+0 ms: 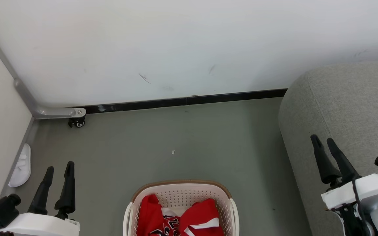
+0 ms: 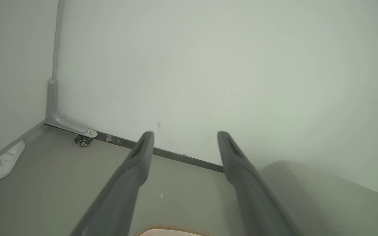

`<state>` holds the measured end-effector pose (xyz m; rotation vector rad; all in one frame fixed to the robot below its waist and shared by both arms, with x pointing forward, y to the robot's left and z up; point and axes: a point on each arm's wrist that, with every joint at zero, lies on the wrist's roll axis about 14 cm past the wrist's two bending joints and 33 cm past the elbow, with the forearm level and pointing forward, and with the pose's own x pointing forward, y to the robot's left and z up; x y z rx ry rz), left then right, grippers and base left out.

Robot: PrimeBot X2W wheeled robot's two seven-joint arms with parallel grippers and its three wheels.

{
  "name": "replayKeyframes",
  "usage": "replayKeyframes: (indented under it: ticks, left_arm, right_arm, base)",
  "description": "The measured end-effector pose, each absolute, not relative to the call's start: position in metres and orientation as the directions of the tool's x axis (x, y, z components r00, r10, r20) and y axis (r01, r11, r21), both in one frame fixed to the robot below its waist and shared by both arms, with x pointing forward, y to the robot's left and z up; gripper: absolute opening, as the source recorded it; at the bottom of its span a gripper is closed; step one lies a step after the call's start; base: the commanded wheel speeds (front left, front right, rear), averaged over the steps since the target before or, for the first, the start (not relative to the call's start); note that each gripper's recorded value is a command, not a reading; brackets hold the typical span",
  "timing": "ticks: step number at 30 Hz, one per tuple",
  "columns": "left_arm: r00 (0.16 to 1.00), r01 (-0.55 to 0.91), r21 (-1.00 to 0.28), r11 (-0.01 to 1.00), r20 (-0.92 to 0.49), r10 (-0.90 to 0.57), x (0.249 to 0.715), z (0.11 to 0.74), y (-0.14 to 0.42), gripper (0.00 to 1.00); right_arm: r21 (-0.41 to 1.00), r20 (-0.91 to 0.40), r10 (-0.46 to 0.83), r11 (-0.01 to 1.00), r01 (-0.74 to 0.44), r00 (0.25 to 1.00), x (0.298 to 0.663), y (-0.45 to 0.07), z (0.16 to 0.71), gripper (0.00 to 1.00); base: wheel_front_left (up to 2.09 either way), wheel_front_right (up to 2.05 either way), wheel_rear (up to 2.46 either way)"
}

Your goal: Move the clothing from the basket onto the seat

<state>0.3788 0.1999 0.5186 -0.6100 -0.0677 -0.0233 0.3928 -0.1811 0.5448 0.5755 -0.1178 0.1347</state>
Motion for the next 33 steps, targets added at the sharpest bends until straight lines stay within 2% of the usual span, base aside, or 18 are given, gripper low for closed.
replayKeyframes:
  ticks: [9,18,26,33]
  left_arm:
    - [0.995,0.055,-0.433,0.9,0.095,-0.015,0.379,0.523,0.196,1.0]
    - [0.992,0.08,-0.308,0.948,0.121,-0.045,0.38,0.526,0.188,1.0]
    - [0.987,0.096,-0.224,0.97,0.15,-0.063,0.38,0.53,0.182,1.0]
    - [0.987,0.089,-0.218,0.972,0.151,-0.056,0.38,0.531,0.183,1.0]
  right_arm:
    - [0.342,0.151,0.149,0.92,-0.193,0.977,0.392,-0.169,0.542,1.0]
    - [0.188,0.166,0.177,0.96,-0.208,0.97,0.391,-0.162,0.543,1.0]
    - [0.087,0.186,0.202,0.971,-0.221,0.962,0.389,-0.154,0.546,1.0]
    - [0.086,0.199,0.201,0.971,-0.221,0.959,0.393,-0.152,0.551,1.0]
  base:
    - [0.0,0.0,0.0]
    - [0.0,0.0,0.0]
    - [0.0,0.0,0.0]
    - [0.0,0.0,0.0]
